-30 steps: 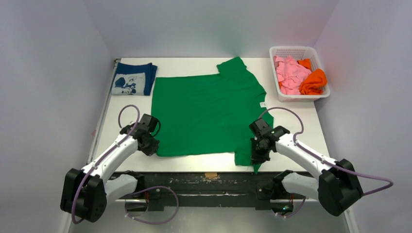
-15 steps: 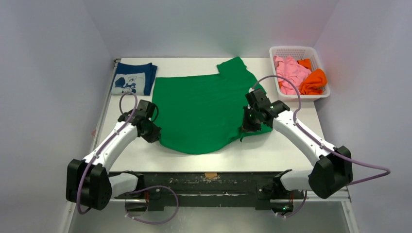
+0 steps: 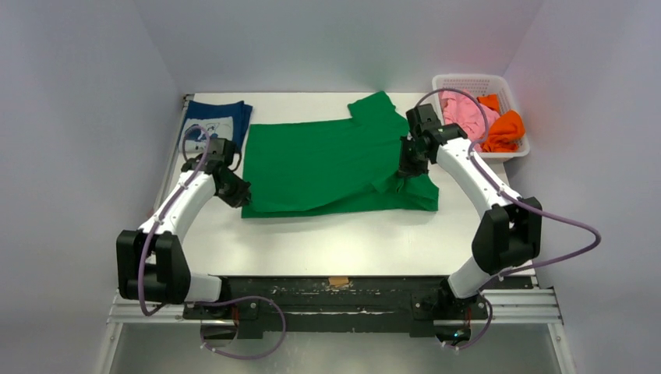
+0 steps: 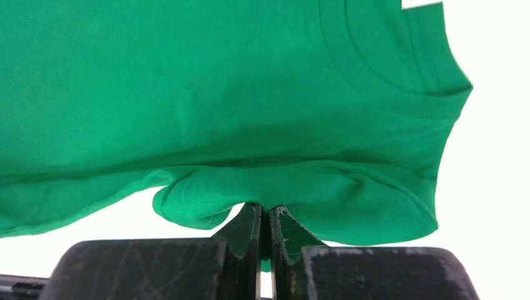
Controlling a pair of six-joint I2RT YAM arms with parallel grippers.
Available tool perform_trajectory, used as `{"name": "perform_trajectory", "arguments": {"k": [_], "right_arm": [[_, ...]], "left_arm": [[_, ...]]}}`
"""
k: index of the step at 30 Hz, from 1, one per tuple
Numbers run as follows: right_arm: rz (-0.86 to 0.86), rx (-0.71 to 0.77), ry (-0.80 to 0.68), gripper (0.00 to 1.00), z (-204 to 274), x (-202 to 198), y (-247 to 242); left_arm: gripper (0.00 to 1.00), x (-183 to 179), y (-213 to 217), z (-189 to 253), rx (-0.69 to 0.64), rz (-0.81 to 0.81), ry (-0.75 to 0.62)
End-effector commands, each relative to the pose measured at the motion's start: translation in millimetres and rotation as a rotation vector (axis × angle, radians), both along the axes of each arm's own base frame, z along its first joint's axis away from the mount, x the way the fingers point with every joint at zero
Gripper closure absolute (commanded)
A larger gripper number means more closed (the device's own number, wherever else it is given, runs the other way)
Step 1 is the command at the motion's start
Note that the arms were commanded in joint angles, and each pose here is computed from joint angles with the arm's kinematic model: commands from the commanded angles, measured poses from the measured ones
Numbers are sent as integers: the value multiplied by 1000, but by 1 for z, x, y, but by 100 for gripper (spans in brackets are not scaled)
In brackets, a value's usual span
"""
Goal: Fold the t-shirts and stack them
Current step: Fold the flattened tshirt in 1/3 of the way
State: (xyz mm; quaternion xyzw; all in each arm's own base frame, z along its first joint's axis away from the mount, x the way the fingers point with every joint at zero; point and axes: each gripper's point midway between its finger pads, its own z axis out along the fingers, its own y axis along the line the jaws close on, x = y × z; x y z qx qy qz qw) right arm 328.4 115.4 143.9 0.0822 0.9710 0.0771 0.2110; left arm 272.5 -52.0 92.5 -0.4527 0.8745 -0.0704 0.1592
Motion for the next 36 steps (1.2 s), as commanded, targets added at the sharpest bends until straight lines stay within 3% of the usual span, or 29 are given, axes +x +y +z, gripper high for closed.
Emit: {"name": "perform_trajectory", "arguments": {"k": [1,21,23,27,28,29,30,32,36], "right_arm": [[31,-46,-61,100,21,27,-11],[-48,-31,2,100,-27,104,-22],[-75,-23,8,97,-38,122,-24],[-150,-7,-24,74,-38,166,-31],[-164,2,-41,61,-30,175,-33],[-169,7,-60,39,-21,181,-33],[-167,11,-87,24,-10,185,-33],[-153,27,-142,16,6,183,-32],[-79,67,-160,12,0,152,-25]], "left_arm": [[100,29,-1,15,-12,-28,-47],[99,115,13,-8,-8,4,55],[88,127,16,-9,-4,19,59],[45,147,20,2,-16,40,31],[37,152,26,11,-15,53,8],[24,155,33,22,-8,65,-19],[2,157,35,33,3,60,-47],[0,156,35,52,9,34,-90],[0,151,8,64,-105,-88,-179]]}}
